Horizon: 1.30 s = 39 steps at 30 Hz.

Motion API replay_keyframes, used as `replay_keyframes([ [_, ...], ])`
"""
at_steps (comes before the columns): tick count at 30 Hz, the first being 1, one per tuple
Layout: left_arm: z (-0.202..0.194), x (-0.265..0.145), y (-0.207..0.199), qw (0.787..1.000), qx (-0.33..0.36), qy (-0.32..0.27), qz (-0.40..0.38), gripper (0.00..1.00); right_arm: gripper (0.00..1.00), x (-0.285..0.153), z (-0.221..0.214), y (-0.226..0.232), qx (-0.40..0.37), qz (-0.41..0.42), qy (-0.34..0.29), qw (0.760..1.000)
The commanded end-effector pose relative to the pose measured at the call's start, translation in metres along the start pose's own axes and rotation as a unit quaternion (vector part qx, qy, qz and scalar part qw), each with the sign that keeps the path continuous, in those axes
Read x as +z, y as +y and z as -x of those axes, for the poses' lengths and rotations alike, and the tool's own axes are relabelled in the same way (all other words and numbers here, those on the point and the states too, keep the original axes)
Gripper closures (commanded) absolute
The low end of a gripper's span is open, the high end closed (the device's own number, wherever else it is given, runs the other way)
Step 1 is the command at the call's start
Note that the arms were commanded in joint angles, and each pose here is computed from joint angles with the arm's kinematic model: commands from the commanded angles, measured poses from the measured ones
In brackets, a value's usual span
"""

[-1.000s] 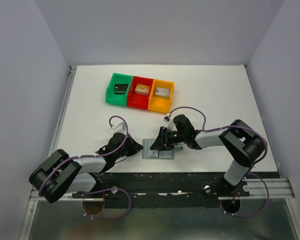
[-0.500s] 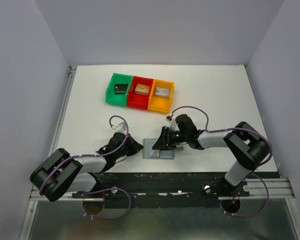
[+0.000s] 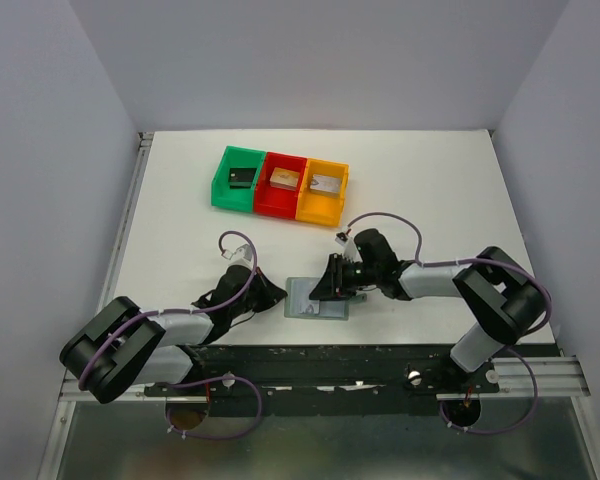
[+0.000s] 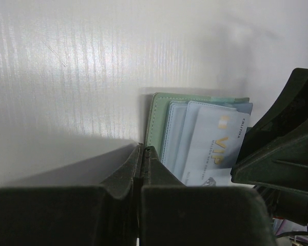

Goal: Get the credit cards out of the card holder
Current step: Remove the credit card from the card holder.

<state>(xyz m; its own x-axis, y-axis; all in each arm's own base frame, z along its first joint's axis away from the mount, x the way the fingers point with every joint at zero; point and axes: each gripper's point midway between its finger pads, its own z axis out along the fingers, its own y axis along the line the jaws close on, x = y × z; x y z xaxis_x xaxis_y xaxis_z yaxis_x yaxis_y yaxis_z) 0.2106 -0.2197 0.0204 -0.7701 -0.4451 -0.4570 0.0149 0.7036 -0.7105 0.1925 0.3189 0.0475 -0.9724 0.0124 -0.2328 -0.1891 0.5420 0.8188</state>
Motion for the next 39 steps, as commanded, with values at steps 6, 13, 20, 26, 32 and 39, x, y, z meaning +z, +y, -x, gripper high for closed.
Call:
replay_keyframes([
  [6,-0.042,-0.017,0.067,0.991,0.013,0.066,0.113,1.00,0.70,-0.008,0.007,0.004,-0.013,0.002,-0.020,1.000],
  [13,-0.042,-0.018,0.069,0.991,0.013,0.065,0.114,1.00,0.75,-0.012,0.009,0.004,-0.014,0.001,-0.025,1.000],
  [20,-0.043,-0.018,0.070,0.991,0.013,0.065,0.114,1.00,0.78,-0.013,0.009,0.004,-0.014,-0.003,-0.027,1.000],
  [26,-0.044,-0.018,0.070,0.991,0.012,0.065,0.113,1.00,0.83,-0.015,0.009,-0.001,-0.013,-0.013,-0.028,0.999],
  [32,-0.043,-0.017,0.069,0.992,0.013,0.064,0.111,1.00,0.99,-0.021,0.007,-0.017,-0.001,-0.056,-0.032,0.998],
  [39,-0.036,-0.021,0.059,0.994,0.024,0.054,0.094,1.00,1.00,-0.038,0.006,-0.030,-0.032,-0.105,-0.043,0.993],
])
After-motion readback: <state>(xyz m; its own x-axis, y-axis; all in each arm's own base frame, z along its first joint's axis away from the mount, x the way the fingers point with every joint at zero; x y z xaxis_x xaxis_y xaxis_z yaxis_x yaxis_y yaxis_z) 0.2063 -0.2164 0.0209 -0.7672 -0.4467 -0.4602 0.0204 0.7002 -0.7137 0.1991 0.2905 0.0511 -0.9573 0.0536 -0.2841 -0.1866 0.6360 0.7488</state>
